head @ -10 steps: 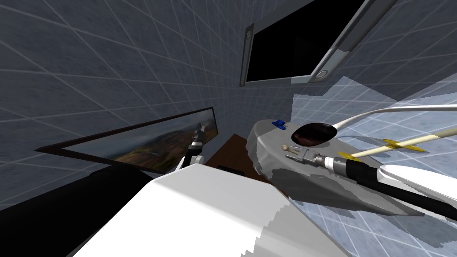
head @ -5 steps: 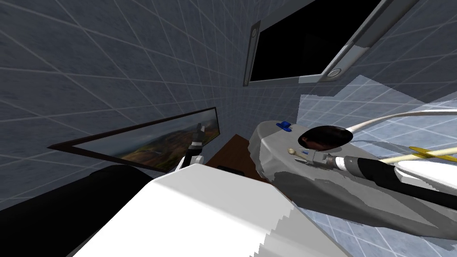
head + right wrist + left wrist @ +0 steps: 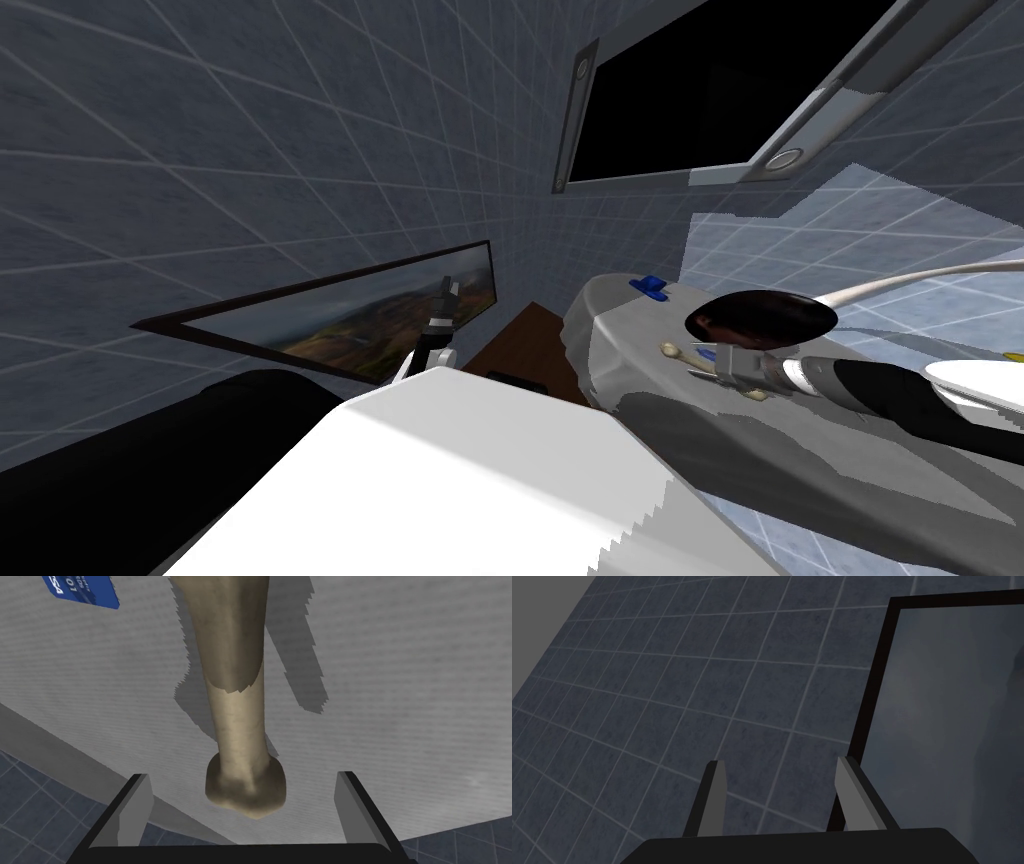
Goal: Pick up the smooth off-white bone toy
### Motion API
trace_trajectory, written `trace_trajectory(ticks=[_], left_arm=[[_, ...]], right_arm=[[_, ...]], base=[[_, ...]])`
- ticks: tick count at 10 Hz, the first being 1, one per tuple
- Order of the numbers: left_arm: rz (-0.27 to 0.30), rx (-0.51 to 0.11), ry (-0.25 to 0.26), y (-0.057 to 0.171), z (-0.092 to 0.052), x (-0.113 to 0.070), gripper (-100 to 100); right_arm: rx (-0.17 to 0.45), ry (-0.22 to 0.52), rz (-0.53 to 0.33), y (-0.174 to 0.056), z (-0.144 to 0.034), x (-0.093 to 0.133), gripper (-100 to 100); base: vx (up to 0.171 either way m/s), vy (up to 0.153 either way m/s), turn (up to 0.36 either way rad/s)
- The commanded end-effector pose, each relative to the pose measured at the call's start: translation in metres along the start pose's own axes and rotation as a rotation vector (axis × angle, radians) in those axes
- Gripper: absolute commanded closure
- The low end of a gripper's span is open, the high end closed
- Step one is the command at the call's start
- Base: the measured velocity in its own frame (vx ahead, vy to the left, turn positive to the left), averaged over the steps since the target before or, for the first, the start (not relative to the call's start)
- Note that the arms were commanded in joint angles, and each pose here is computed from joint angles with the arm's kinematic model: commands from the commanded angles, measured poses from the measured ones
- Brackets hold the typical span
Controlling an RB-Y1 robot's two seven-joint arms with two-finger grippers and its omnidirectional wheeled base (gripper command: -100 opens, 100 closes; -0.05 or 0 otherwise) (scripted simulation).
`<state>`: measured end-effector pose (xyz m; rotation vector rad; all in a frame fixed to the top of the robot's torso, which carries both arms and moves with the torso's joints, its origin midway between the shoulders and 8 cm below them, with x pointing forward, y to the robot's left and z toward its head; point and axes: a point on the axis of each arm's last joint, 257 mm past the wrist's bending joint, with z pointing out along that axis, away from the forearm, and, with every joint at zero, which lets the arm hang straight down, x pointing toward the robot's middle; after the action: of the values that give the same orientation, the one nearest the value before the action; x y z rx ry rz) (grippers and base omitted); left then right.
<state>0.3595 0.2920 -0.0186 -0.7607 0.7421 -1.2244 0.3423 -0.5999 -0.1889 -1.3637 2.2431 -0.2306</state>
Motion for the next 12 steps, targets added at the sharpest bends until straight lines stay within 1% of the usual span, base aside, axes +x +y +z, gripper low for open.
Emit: trace_trajectory(ticks=[1,3,4,5,6,7,8,9,10,12], left_arm=[[0.0,0.0,0.0,0.0,0.0,0.0,0],[0.0,0.0,0.0,0.0,0.0,0.0,0],[0.0,0.0,0.0,0.0,0.0,0.0,0],[0.0,0.0,0.0,0.0,0.0,0.0,0],[0.0,0.0,0.0,0.0,0.0,0.0,0],[0.0,0.0,0.0,0.0,0.0,0.0,0],[0.0,0.0,0.0,0.0,0.0,0.0,0],[0.0,0.0,0.0,0.0,0.0,0.0,0],[0.0,0.0,0.0,0.0,0.0,0.0,0],[0.0,0.0,0.0,0.0,0.0,0.0,0]], right_arm=[[-0.017,0.066,-0.016,0.0,-0.009,0.021,-100],[-0.039,0.121,-0.024,0.005,-0.014,0.04,-100],[-0.05,0.137,-0.024,0.009,-0.015,0.047,-100],[-0.041,0.124,-0.025,0.006,-0.014,0.042,-100],[-0.044,0.127,-0.024,0.007,-0.014,0.043,0],[-0.041,0.131,-0.014,0.016,-0.006,0.053,-100],[-0.039,0.134,-0.008,0.022,-0.002,0.06,-100],[-0.043,0.132,-0.011,0.018,-0.005,0.057,-100],[-0.041,0.132,-0.011,0.018,-0.005,0.057,100],[-0.042,0.132,-0.01,0.019,-0.005,0.057,100]], base=[[0.037,0.024,0.075],[0.037,0.018,0.042],[0.035,0.002,0.036],[0.015,-0.001,0.007],[0.0,0.0,0.0],[0.029,0.005,0.088],[0.059,0.012,0.114],[0.028,0.005,0.019],[0.0,0.0,0.0],[0.0,0.0,0.0]])
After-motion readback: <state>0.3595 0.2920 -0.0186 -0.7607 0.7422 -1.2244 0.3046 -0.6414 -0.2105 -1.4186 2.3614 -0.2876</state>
